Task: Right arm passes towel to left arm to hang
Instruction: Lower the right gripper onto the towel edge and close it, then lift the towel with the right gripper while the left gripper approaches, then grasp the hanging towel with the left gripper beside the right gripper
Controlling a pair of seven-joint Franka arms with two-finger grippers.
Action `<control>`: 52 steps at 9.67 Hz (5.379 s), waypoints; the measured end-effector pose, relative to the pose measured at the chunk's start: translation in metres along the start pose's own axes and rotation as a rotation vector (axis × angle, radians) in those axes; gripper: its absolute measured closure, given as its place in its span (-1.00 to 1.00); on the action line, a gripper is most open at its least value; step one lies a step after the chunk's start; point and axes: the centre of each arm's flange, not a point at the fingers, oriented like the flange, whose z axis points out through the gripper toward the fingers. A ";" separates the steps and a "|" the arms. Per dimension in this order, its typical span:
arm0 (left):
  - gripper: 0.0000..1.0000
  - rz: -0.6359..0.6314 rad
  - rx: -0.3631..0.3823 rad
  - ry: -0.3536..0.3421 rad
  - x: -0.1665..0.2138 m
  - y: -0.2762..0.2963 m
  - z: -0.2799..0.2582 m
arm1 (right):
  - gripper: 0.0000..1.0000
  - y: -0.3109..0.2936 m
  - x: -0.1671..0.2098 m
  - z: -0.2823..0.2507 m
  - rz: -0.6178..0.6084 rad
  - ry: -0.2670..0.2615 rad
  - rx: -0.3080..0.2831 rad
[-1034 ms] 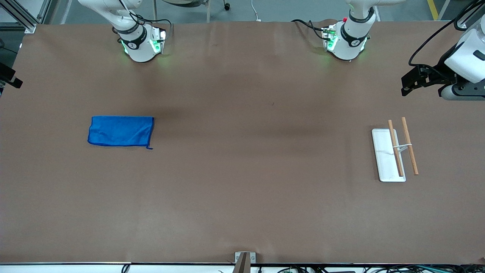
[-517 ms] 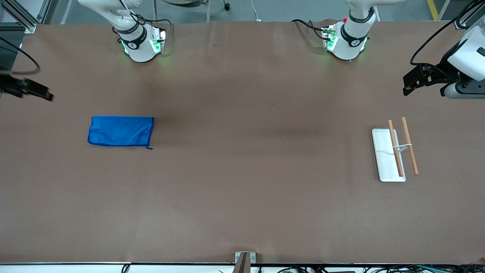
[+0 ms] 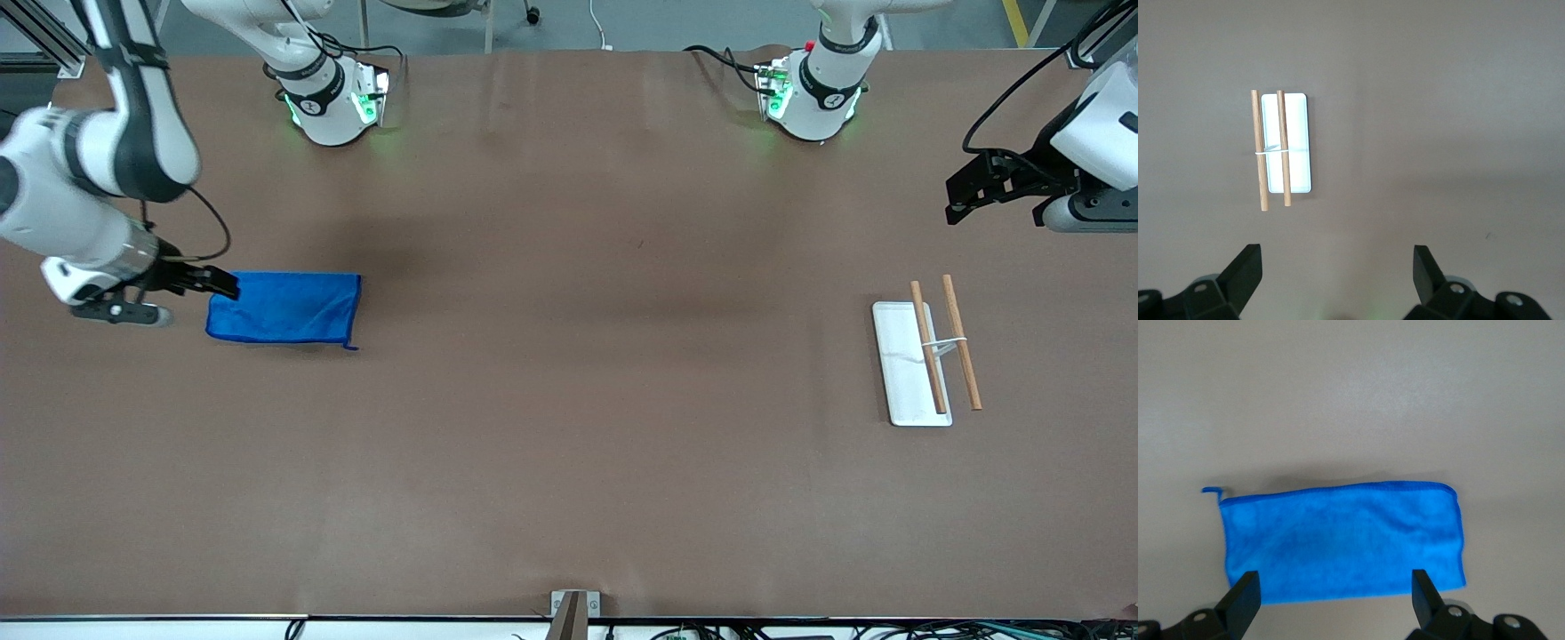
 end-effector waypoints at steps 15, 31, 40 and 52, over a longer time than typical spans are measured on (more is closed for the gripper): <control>-1.00 0.000 0.000 -0.001 0.000 0.000 0.001 | -0.51 0.018 -0.034 0.151 -0.083 0.042 -0.033; -1.00 0.004 -0.002 -0.004 0.001 -0.001 0.002 | 0.87 -0.127 0.062 -0.128 -0.101 -0.143 0.240; -1.00 -0.084 -0.934 -0.281 0.091 -0.035 0.187 | 0.87 -0.361 0.020 -0.140 0.028 -0.185 1.015; -1.00 -0.133 -1.771 -0.619 0.028 0.179 0.354 | 0.87 -0.466 -0.037 -0.178 0.278 -0.249 1.375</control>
